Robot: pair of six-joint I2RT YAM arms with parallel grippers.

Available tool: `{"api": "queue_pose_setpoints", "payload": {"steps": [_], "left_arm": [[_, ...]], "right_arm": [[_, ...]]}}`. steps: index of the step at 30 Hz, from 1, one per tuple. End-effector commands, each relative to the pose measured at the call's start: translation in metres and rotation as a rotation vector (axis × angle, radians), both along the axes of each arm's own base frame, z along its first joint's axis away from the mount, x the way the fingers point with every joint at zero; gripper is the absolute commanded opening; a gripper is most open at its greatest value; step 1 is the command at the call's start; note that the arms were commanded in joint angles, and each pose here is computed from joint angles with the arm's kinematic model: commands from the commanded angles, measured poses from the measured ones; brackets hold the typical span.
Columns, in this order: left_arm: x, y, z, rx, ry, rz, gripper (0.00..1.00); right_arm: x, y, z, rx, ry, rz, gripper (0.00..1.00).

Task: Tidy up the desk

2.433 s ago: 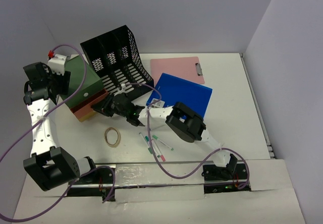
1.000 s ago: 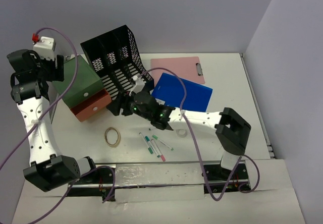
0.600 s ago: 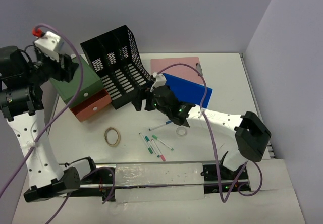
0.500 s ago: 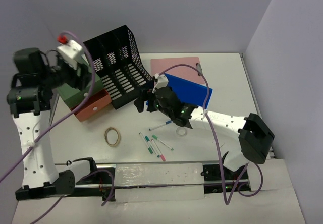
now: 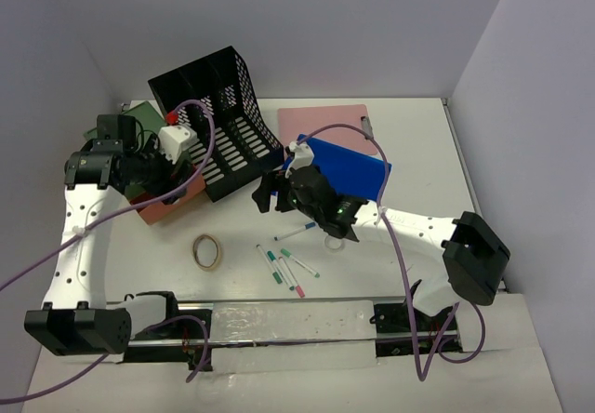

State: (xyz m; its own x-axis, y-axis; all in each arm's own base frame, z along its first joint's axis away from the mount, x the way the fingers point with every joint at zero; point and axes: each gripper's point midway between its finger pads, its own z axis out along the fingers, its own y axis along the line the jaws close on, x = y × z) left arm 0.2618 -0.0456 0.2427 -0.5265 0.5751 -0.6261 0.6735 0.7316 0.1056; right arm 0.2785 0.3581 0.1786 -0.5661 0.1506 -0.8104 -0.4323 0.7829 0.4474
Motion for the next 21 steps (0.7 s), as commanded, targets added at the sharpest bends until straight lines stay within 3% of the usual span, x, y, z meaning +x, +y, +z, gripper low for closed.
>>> {"api": "queue_pose_setpoints", "payload": {"steps": [1, 5, 11, 21], "left_arm": [[0.009, 0.012, -0.022, 0.079, 0.018, 0.027, 0.75], [0.013, 0.025, -0.049, 0.140, 0.083, 0.078, 0.71], [0.028, 0.032, -0.055, 0.171, 0.038, 0.120, 0.69], [0.029, 0.044, -0.093, 0.241, 0.086, 0.120, 0.68]], "right_arm": [[0.004, -0.009, 0.023, 0.055, -0.046, -0.044, 0.89], [0.003, -0.011, 0.019, 0.046, -0.040, -0.053, 0.89], [0.003, -0.011, 0.014, 0.047, -0.028, -0.057, 0.89], [0.003, -0.016, 0.009, 0.035, -0.021, -0.074, 0.89]]}}
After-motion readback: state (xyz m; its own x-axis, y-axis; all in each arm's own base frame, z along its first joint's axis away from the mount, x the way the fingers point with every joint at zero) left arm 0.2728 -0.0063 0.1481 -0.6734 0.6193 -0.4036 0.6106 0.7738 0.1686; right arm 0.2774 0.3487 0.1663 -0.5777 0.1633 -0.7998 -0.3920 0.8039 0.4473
